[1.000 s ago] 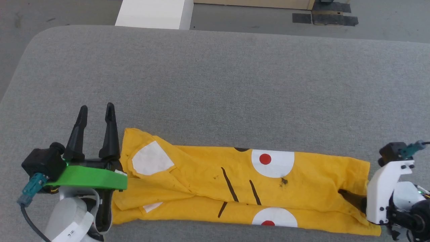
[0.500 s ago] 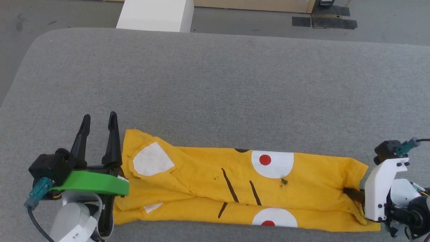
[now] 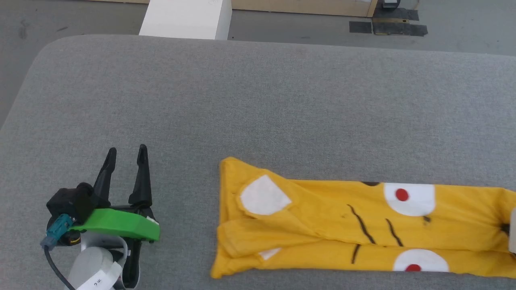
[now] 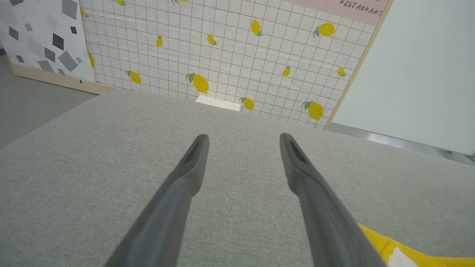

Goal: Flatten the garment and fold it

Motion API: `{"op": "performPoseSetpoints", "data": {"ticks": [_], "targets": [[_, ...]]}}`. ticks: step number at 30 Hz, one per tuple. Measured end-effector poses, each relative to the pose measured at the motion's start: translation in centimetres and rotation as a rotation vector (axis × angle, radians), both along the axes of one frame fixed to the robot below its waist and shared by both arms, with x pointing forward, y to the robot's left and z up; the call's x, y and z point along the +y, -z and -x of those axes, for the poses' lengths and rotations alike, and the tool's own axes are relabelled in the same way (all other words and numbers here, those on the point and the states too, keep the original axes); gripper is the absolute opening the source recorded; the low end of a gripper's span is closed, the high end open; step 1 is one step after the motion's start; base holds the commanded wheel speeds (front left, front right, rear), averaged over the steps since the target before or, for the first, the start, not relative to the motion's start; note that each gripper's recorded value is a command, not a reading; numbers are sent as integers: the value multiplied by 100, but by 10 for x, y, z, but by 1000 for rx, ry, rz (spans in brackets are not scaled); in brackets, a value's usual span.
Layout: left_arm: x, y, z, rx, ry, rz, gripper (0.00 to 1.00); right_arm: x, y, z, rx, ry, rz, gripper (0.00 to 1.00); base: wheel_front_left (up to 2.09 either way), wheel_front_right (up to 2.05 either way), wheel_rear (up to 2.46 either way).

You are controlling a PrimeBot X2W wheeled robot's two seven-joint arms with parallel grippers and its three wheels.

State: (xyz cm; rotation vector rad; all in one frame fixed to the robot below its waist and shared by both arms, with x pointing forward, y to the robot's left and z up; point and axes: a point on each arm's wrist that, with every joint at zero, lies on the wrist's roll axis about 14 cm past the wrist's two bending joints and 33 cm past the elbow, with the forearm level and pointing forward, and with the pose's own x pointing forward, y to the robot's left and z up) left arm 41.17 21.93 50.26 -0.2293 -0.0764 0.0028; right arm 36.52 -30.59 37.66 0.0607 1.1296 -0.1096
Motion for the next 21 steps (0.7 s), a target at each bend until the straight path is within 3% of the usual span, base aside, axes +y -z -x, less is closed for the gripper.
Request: {"op": "performPoseSetpoints", "data": {"ticks": [7,13,21], "targets": [[-1,2,2,8,1,1,100,-13,-8,6,41,11,99,0,0,0,0],[0,-4,7,-5,-7,3,100,21,-35,1,16,-161,125,0,0,0,0],[1,-8,22,-15,-16,7,100,101,-75,17,-52,-448,17,0,0,0,0]]}}
